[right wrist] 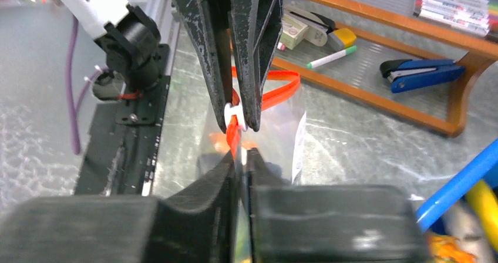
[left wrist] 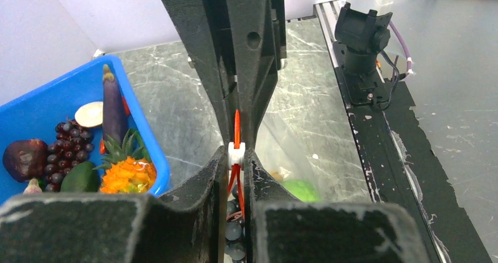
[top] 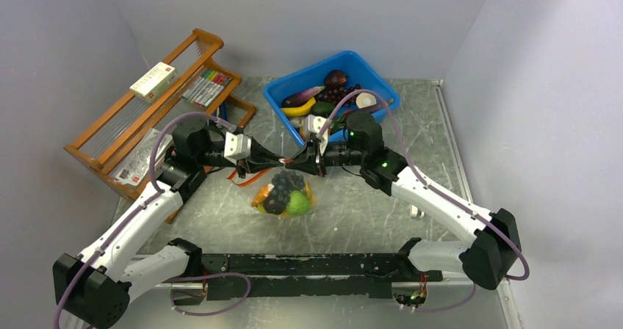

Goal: Place the food in the zip-top bag and seal the zipper
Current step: Zip the zipper food storage bag at the center of the board.

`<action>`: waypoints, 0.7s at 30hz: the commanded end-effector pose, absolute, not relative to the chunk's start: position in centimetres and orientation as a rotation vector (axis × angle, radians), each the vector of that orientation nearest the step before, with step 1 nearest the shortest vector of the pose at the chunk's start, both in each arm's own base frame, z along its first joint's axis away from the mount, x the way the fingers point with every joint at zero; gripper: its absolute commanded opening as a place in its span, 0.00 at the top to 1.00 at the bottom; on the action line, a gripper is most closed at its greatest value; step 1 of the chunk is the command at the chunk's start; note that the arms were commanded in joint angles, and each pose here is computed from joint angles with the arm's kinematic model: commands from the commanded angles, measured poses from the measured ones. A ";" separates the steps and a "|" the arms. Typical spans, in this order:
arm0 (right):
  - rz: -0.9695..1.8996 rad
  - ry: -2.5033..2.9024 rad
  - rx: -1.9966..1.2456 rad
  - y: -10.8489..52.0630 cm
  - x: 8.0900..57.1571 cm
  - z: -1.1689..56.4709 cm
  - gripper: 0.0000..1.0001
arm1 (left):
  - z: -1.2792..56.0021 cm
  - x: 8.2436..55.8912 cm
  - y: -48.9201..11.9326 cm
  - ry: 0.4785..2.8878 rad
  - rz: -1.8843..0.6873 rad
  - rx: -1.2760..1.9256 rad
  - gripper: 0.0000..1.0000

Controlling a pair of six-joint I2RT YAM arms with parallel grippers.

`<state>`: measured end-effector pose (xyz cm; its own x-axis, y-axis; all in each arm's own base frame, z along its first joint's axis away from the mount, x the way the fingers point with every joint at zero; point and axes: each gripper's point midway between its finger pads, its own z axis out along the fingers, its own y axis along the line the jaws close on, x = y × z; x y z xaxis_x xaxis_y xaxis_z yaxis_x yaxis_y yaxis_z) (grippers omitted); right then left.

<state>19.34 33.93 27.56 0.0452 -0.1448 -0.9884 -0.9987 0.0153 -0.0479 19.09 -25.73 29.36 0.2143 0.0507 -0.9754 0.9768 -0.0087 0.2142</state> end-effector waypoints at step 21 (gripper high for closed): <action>1.031 1.104 -1.202 31.8 18.5 34.1 1.00 | 29.4 18.4 -25.1 1.080 -0.991 1.345 0.93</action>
<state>18.63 32.53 30.34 0.0882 -0.0779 -0.9930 -0.9933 0.0682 -0.0936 18.60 -25.47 29.89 0.2339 0.0463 -0.9712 0.9722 -0.0042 0.2340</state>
